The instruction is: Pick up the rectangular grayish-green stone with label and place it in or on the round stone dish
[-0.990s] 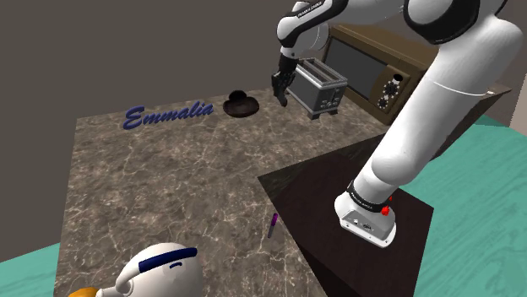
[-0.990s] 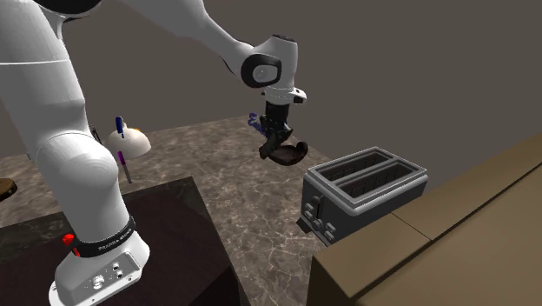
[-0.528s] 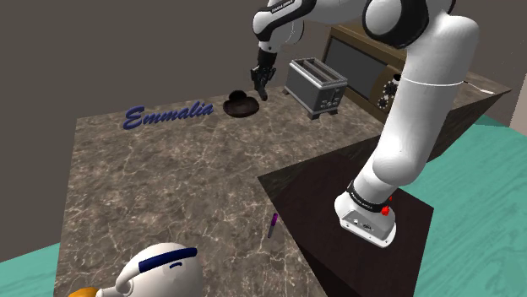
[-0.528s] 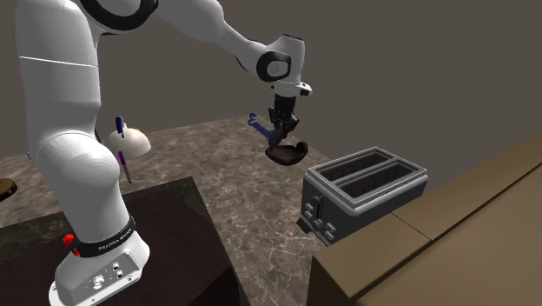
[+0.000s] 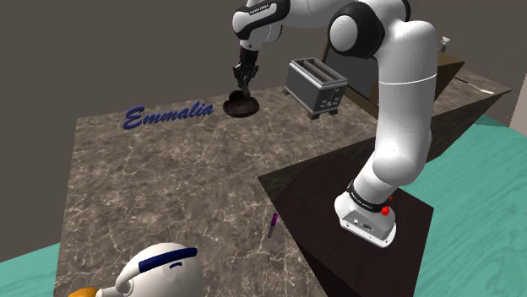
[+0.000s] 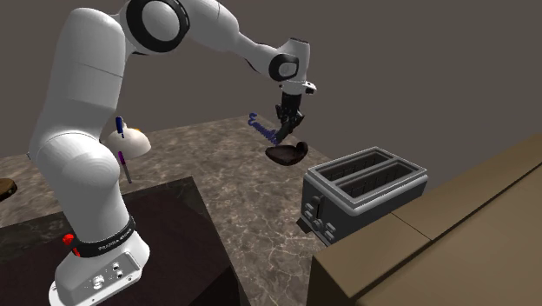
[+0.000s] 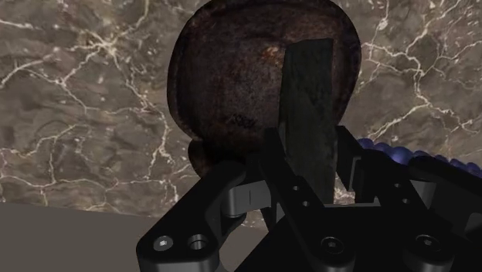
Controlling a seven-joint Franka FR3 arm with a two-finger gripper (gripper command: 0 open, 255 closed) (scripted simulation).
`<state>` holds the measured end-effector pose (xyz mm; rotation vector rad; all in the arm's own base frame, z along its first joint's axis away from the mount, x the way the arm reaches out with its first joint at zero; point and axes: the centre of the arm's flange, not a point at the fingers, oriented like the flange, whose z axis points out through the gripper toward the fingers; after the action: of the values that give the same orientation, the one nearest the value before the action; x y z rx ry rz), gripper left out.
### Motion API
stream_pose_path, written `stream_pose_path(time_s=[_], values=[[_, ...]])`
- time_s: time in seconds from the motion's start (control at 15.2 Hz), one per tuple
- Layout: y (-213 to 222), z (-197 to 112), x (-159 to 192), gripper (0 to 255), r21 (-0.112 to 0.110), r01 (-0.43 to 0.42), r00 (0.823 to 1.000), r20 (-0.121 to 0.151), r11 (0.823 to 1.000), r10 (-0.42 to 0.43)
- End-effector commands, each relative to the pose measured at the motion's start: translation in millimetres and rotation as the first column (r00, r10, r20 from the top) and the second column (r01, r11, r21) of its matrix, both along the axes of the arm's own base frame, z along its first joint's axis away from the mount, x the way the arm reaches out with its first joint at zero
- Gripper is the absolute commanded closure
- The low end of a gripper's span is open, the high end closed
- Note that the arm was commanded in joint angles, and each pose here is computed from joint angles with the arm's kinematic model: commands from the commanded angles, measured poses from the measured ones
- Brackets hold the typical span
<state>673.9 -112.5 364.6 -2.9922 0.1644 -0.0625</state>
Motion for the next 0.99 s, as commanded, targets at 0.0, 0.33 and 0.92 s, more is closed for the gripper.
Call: stream_pose_path(time_s=[0.0,0.33,0.92], values=[[0.7,-10.7,2.1,255,0.0,0.001,1.0,0.0,1.0,-0.001],[0.7,-37.1,2.1,255,0.0,0.001,1.0,0.0,1.0,-0.001],[0.7,-54.1,2.1,255,0.0,0.001,1.0,0.0,1.0,-0.001]])
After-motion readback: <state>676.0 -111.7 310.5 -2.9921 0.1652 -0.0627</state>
